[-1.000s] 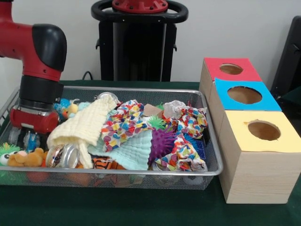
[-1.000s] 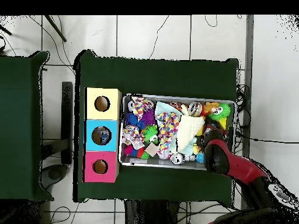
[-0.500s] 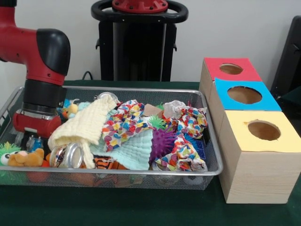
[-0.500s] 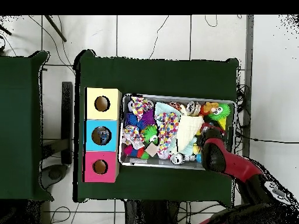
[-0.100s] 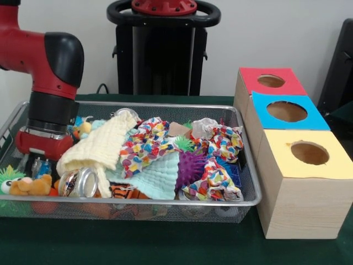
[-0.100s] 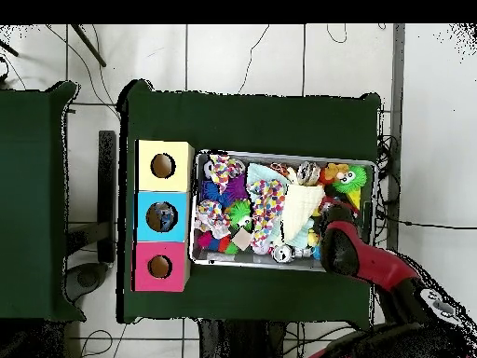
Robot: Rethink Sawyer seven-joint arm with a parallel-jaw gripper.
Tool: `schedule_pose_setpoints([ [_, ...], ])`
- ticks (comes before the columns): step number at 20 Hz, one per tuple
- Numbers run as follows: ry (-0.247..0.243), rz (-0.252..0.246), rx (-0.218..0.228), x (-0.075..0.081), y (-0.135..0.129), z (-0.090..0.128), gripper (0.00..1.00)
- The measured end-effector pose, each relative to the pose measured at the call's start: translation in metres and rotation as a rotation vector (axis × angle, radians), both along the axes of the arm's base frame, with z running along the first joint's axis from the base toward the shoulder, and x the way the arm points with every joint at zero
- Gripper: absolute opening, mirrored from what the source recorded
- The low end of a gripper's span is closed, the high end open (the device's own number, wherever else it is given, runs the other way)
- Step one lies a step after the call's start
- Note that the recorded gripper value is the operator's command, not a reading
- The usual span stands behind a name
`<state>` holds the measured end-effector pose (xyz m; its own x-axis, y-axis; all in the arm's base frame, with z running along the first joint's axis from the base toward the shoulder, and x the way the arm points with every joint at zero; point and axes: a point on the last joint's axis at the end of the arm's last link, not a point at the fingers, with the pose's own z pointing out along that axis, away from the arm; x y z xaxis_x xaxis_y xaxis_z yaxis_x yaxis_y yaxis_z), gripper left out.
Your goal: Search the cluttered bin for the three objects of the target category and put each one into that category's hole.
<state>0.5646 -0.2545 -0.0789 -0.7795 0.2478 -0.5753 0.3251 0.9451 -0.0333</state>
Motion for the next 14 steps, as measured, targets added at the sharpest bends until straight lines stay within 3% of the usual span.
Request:
schedule_pose_setpoints([
  [14,0.050,0.042,-0.030,-0.012,0.023,0.021,1.00],
])
